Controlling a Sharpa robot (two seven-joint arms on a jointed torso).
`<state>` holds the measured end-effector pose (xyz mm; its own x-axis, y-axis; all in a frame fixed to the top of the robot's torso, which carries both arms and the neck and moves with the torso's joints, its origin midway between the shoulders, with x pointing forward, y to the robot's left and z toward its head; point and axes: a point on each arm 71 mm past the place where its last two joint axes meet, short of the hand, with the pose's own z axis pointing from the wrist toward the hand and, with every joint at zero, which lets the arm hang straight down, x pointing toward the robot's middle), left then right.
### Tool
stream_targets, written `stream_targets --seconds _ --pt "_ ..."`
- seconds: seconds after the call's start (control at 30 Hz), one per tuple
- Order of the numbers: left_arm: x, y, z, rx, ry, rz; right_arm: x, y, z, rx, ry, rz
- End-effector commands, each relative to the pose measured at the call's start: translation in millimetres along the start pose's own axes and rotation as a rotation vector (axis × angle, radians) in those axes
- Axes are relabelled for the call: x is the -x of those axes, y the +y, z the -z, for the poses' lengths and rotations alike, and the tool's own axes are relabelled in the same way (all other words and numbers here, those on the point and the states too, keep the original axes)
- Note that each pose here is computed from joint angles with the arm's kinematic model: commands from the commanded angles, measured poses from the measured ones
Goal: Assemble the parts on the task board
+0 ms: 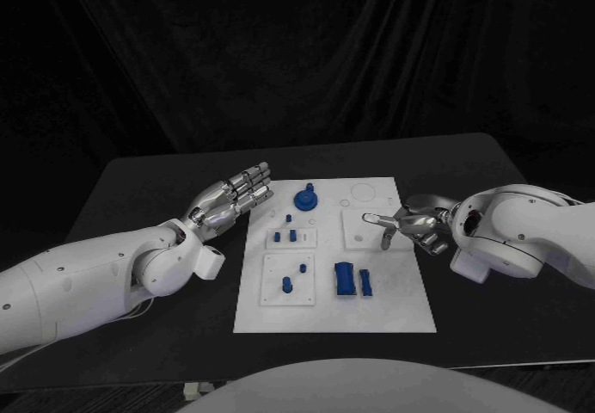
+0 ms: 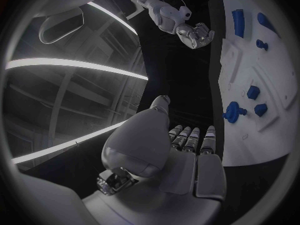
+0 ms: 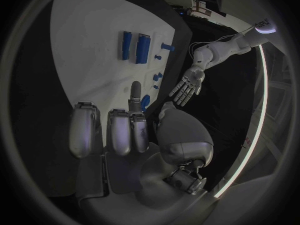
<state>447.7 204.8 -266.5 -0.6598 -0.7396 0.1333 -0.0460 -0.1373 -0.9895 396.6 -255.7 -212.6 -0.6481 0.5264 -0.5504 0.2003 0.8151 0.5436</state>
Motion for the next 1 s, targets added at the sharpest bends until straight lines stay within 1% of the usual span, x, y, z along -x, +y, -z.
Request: stream_targets --seconds 0.03,0.13,0.17,0.23,0.27,0.3,0.37,0.47,0.53,0.57,0.73,0.9,1.0 --pt "-1.9 -2.3 0.1 -0.035 0.007 0.014 4.4 11 1.8 0.146 -0.062 -0.065" --pt "-1.8 -2.8 0.5 -0.039 0.006 0.014 3.4 15 2.4 0.207 -0.080 -0.068" --pt "-1.7 -2.9 0.7 -0.041 0.006 0.013 2.5 16 2.7 0.229 -0.094 -0.061" --pt "-1.6 -3.2 1.1 -0.043 0.005 0.013 -0.1 16 4.1 0.280 -0.141 -0.027" --pt "-1.5 -3.3 1.3 -0.043 0.004 0.013 -1.7 16 5.1 0.311 -0.176 0.005" --pt "-1.4 -3.3 1.4 -0.044 0.004 0.013 -2.8 16 5.8 0.330 -0.198 0.029" --pt "-1.2 -3.4 1.6 -0.044 0.003 0.012 -7.9 15 8.5 0.393 -0.267 0.115" --pt "-1.1 -3.3 1.4 -0.044 0.004 0.012 -19.5 11 12.2 0.467 -0.329 0.225" --pt "-1.2 -3.2 1.2 -0.043 0.005 0.013 -24.9 8 13.1 0.487 -0.339 0.258" --pt "-1.4 -3.1 1.0 -0.042 0.005 0.013 -30.1 6 13.9 0.502 -0.343 0.285" --pt "-1.7 -2.8 0.6 -0.040 0.007 0.014 -44.0 -2 15.9 0.532 -0.339 0.334" --pt "-1.7 -2.5 0.8 -0.036 0.008 0.015 -55.5 -7 17.2 0.546 -0.324 0.348" --pt "-1.9 -2.5 0.7 -0.036 0.009 0.016 -60.9 -10 15.9 0.541 -0.312 0.350"
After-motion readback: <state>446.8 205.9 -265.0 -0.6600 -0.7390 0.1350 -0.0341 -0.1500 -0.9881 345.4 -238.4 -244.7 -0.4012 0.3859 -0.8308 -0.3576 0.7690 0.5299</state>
